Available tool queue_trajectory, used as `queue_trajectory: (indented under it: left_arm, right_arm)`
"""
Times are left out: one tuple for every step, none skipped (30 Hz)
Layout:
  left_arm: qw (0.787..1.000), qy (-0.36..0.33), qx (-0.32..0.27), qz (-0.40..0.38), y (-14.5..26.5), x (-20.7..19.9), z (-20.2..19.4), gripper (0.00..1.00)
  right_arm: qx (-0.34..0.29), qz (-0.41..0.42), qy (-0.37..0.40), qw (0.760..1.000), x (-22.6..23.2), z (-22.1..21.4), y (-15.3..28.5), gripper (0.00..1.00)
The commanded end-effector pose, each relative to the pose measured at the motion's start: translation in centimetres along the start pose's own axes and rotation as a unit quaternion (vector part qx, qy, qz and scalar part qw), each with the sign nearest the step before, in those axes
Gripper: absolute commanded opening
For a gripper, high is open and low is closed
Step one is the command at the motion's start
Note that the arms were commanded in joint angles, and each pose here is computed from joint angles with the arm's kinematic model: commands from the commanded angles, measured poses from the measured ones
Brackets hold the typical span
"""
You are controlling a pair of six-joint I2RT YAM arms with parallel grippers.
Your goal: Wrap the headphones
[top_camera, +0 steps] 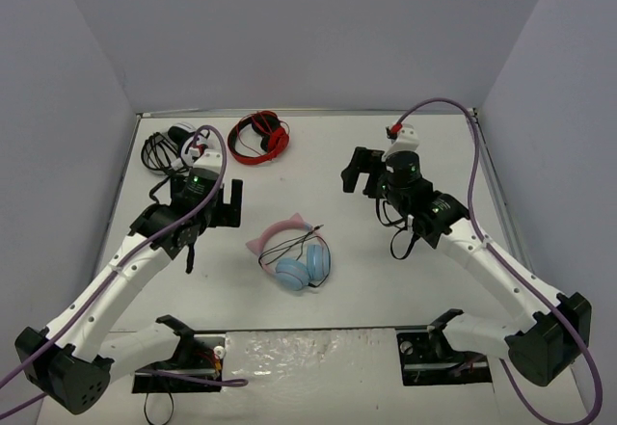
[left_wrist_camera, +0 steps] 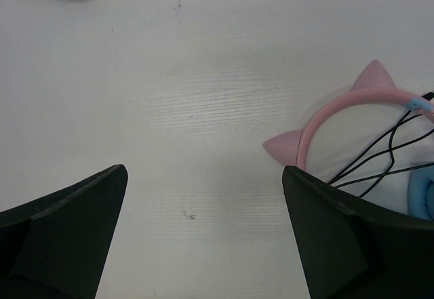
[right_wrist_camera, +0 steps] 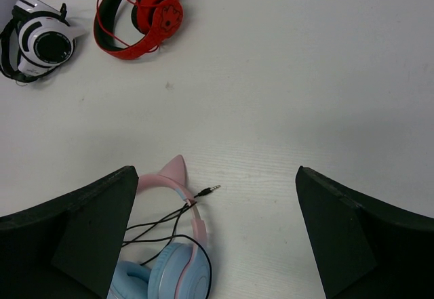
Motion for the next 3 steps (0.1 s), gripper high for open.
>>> queue_trajectory:
  left_arm:
    - [0.999,0.017,-0.050,-0.002,0.57,-0.01,1.99,0.97]
    - [0.999,0.017,-0.051,-0.001,0.56,-0.01,2.02,0.97]
    - [0.999,0.017,-0.051,-0.001,0.54,-0.01,2.04,0.97]
  right_arm:
    - [-0.060,0.003,-0.013,0.998,0.50,3.41,0.79,1.00]
    - [-0.061,0.004,-0.013,0.998,0.51,3.46,0.86,1.00]
    - [-0.062,0.005,-0.012,0.998,0.51,3.50,0.93,1.00]
Point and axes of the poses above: each gripper's point midway between its finger pads, its own y axis back along the fingers, its own x axis along the line the jaws close on, z = x × y, the point moved 6 cm from there along y, back along the fingers, and after that the axes turned 8 degrees about y, right-handed, at the moved point
